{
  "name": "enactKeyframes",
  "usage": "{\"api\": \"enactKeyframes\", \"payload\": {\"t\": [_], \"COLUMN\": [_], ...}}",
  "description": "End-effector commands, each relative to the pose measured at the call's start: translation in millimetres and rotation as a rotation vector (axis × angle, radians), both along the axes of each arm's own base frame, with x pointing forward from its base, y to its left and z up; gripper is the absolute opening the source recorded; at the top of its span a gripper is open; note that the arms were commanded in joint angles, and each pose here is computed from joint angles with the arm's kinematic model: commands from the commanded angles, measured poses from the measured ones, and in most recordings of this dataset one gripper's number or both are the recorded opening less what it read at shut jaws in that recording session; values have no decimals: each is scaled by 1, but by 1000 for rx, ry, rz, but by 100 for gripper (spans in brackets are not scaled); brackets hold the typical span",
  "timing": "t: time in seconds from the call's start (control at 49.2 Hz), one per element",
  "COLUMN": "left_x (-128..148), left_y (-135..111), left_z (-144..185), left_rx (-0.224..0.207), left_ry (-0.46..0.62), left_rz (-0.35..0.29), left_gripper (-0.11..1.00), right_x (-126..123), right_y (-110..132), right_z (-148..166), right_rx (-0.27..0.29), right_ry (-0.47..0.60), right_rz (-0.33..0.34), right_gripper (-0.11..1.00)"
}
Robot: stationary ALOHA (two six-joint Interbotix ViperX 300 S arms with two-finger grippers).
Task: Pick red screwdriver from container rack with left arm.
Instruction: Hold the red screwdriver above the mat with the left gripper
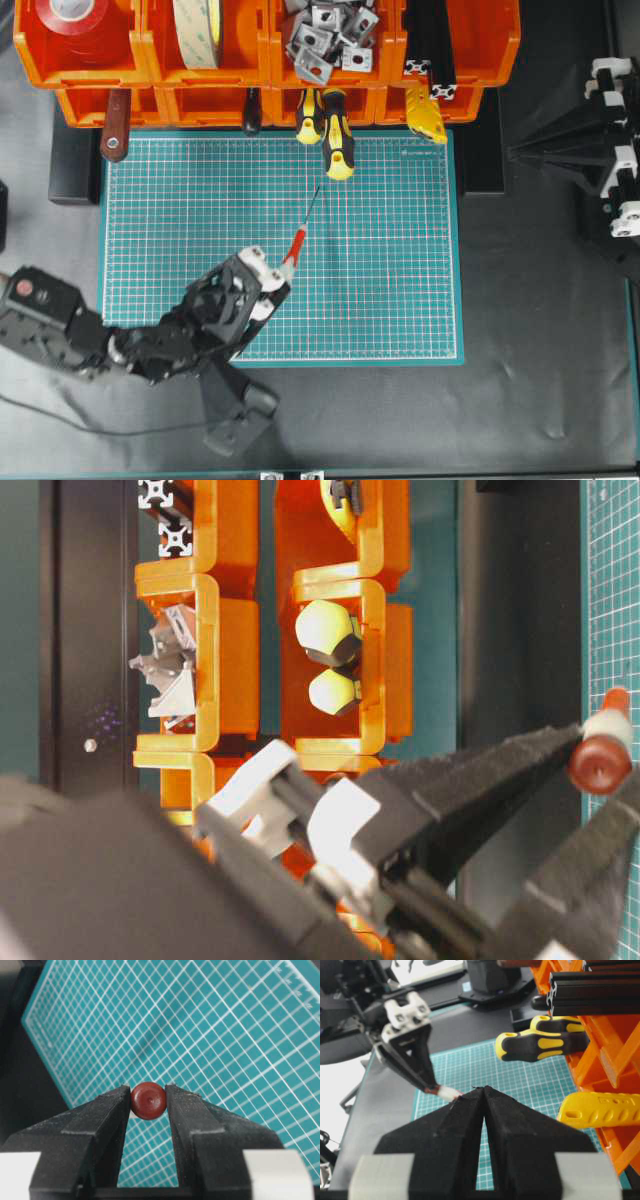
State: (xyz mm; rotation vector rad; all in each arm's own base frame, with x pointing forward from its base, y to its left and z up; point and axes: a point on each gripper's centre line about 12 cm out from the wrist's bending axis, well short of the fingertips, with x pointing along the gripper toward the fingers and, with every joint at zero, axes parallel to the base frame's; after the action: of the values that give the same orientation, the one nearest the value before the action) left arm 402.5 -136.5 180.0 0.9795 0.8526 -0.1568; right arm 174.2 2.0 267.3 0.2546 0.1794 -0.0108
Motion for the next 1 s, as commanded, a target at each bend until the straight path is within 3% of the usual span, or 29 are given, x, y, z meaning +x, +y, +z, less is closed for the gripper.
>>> {"api": "enactKeyframes", "payload": {"t": [0.0,0.325,0.448,0.57,0.61,0.732,0.814,0.875,0.976], "left_x": [3,6,5,4,3,-1,-4,-7,-11], "left_y": [4,9,7,10,12,15,14,14,17], "left_z": [14,9,8,6,3,-4,-8,-6,8], "left_rx": [-51,-63,-96,-140,-155,-221,-276,-322,-403], "left_ry": [-49,-44,-54,-62,-62,-66,-72,-86,-133], "left_rz": [-8,1,13,63,86,139,164,196,263], "left_gripper": [26,26,26,26,30,66,84,90,88], "right_x": [2,2,2,2,2,3,3,3,2], "right_y": [-1,-1,-1,-1,-2,-2,-2,-2,-1], "right_z": [13,13,13,13,13,12,12,12,12], "right_rx": [3,3,3,3,3,3,3,3,3], "right_ry": [-34,-34,-35,-31,-31,-26,-26,-26,-28], "right_rz": [-4,-8,-8,-8,-10,-10,-10,-10,-8], "right_gripper": [0,0,0,0,0,0,0,0,0]}}
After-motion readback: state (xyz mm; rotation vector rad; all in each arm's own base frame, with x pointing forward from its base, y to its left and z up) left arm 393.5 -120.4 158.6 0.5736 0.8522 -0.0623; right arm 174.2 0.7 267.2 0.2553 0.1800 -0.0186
